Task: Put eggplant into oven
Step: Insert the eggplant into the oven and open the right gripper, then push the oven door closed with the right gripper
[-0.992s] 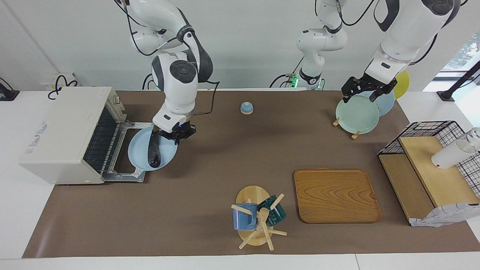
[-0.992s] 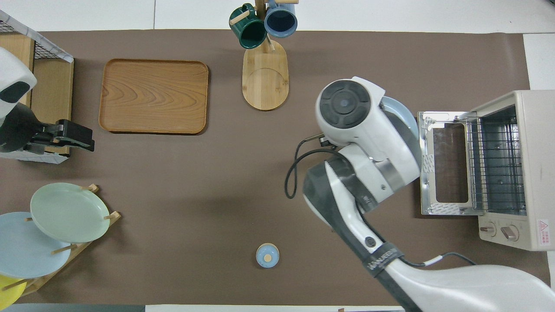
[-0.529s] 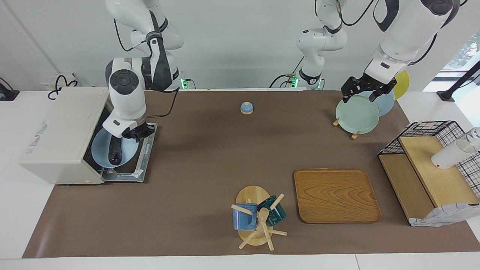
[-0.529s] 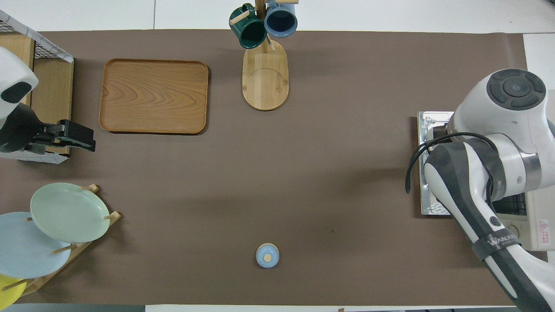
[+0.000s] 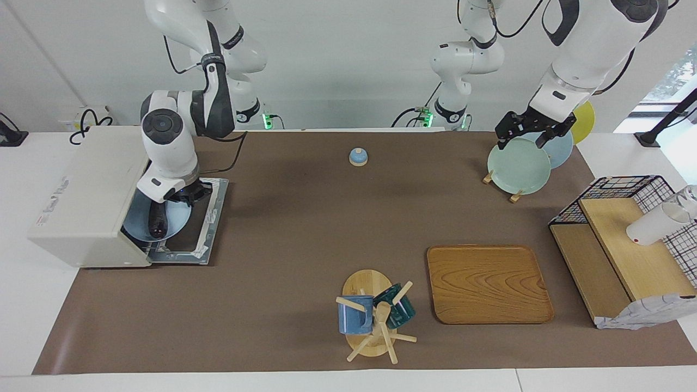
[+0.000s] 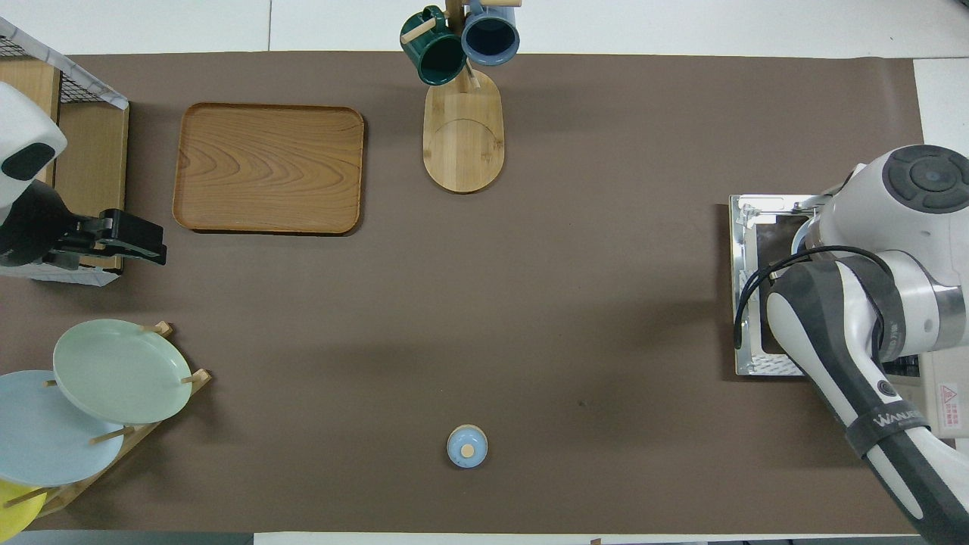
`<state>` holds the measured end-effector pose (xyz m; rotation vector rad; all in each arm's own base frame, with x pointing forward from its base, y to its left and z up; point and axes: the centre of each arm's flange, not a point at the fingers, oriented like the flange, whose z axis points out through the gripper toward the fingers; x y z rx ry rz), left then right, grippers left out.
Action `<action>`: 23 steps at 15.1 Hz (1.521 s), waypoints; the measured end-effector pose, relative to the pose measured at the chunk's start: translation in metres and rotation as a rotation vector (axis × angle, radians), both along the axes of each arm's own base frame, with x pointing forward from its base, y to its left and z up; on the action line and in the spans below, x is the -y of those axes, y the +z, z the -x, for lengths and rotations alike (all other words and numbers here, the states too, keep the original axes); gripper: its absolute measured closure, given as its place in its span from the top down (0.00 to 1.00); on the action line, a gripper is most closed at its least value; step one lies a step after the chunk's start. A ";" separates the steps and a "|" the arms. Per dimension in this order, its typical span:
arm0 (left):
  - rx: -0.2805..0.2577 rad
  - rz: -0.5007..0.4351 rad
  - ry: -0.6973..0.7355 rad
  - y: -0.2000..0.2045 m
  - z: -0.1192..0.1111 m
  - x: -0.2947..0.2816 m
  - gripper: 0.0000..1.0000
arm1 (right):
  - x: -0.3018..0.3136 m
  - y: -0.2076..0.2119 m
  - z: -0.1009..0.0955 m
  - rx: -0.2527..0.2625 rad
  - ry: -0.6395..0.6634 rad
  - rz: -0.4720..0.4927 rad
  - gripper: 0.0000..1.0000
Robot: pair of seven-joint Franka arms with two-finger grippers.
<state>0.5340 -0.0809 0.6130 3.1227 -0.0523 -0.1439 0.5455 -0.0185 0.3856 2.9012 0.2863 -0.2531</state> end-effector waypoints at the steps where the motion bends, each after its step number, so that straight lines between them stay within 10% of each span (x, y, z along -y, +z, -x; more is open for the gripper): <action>1: -0.001 0.000 0.001 0.000 0.000 0.000 1.00 | 0.002 0.000 0.002 -0.001 -0.005 -0.002 0.02; 8: -0.002 0.000 0.012 -0.001 -0.001 -0.007 1.00 | 0.018 -0.005 0.014 -0.018 -0.038 -0.005 0.06; 11: -0.003 0.000 0.012 -0.001 -0.001 -0.007 1.00 | 0.017 -0.007 0.015 -0.023 -0.038 -0.007 0.27; 16: -0.003 0.000 0.012 -0.001 -0.001 -0.006 1.00 | -0.012 0.013 0.007 -0.007 -0.025 -0.051 0.33; 23: -0.003 0.000 0.012 -0.001 -0.001 -0.006 1.00 | -0.068 -0.024 0.007 0.122 -0.072 -0.105 0.01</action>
